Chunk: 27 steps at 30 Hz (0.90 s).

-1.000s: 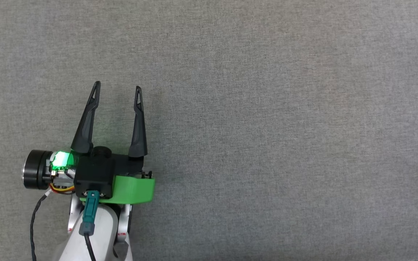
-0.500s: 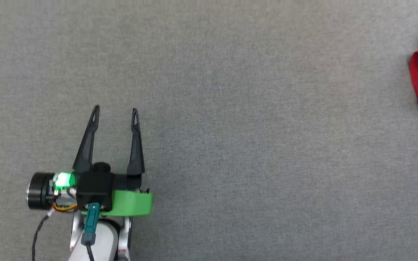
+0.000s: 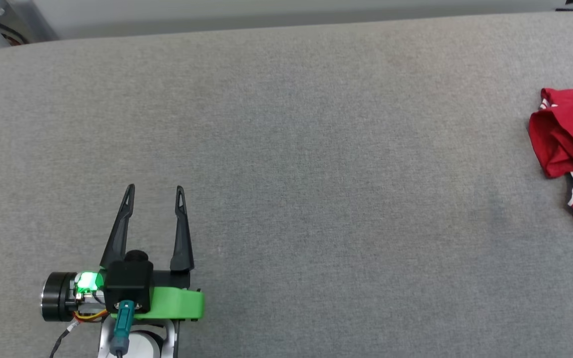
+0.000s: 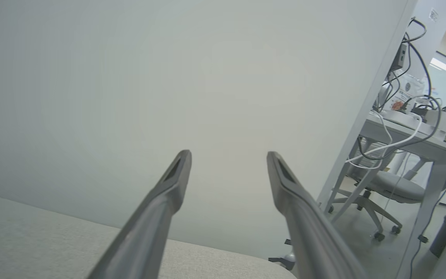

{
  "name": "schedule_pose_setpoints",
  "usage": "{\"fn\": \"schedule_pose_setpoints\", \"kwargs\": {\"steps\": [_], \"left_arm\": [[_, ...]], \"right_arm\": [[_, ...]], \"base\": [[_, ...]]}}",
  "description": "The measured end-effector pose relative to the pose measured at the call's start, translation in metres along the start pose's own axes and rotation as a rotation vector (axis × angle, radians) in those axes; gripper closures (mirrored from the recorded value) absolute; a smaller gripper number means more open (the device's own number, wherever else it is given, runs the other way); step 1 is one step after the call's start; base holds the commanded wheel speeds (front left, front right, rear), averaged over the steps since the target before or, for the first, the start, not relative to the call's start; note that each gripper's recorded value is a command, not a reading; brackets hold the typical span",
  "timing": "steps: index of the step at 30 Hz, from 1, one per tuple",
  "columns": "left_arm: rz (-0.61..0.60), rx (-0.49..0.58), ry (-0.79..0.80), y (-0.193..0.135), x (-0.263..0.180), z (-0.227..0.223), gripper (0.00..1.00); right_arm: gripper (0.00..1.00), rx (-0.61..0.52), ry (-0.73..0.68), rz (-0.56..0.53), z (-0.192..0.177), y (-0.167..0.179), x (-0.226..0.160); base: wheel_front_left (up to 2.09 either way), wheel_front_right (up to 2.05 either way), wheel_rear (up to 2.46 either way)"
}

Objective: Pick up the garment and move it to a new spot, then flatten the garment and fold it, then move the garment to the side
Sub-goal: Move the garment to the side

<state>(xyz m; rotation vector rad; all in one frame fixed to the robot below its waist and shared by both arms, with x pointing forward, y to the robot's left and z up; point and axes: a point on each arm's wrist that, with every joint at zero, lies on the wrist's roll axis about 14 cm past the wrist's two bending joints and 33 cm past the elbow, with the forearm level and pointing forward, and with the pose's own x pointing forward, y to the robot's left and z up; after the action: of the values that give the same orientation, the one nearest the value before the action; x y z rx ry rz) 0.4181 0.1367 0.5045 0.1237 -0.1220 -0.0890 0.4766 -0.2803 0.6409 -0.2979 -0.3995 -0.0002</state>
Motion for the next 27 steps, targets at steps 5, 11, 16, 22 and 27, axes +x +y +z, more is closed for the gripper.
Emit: {"fn": "schedule_pose_setpoints", "kwargs": {"steps": [5,11,16,22,27], "left_arm": [[0.032,0.003,-0.011,0.009,-0.01,0.009,0.0],[0.065,0.003,-0.011,0.02,-0.024,0.014,0.0],[0.086,0.01,-0.008,0.028,-0.037,0.017,0.0],[0.09,0.0,-0.008,0.031,-0.051,0.02,0.0],[0.09,-0.015,-0.014,0.033,-0.057,0.024,0.0]], "right_arm": [[0.0,0.12,-0.008,0.053,0.005,0.053,-0.023],[0.0,0.235,0.074,0.086,-0.01,0.094,-0.06],[0.0,0.286,0.125,0.088,-0.014,0.108,-0.088],[0.0,0.32,0.166,0.097,-0.013,0.12,-0.118],[0.0,0.34,0.176,0.1,-0.01,0.127,-0.128]], "base": [[0.0,0.0,0.0],[0.0,0.0,0.0],[0.0,0.0,0.0],[0.0,0.0,0.0],[0.0,0.0,0.0]]}}
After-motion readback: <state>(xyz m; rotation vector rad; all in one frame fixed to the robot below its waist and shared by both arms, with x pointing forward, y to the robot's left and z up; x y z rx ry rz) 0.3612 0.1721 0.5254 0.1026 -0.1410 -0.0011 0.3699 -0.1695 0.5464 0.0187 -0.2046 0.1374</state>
